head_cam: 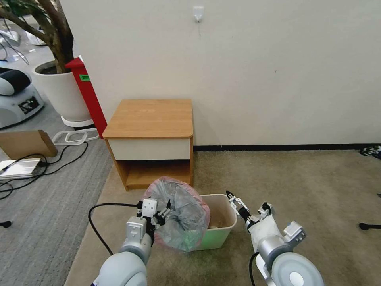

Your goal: Pick up the garbage bag from the table and place it over the trash can.

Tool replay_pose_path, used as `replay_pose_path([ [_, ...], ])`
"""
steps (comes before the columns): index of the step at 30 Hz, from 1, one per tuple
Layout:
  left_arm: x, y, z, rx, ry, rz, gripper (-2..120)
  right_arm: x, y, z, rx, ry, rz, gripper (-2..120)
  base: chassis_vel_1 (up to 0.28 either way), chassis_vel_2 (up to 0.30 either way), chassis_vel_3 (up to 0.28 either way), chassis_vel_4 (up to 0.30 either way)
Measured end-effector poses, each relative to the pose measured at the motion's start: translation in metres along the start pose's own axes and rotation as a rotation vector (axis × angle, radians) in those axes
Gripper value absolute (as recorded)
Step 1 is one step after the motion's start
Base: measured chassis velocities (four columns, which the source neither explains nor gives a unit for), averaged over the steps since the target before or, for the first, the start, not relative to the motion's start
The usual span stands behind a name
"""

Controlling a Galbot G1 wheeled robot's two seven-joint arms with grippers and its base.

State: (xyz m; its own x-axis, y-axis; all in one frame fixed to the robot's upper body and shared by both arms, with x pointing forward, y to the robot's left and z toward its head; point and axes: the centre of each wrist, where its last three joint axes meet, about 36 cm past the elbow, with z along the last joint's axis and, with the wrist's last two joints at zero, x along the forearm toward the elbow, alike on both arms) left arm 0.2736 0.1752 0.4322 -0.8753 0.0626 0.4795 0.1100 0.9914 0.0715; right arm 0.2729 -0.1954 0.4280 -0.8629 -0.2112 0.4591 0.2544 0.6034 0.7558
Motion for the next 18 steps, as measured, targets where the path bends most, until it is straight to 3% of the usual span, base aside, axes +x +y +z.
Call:
replay_pose_path([
  [18,-0.022,-0.023,0.018,-0.008,0.064,0.057,73,-0.001,-0.005,-0.003,0.007,-0.013,0.013,100,0.000,0.000,0.000,0.000],
])
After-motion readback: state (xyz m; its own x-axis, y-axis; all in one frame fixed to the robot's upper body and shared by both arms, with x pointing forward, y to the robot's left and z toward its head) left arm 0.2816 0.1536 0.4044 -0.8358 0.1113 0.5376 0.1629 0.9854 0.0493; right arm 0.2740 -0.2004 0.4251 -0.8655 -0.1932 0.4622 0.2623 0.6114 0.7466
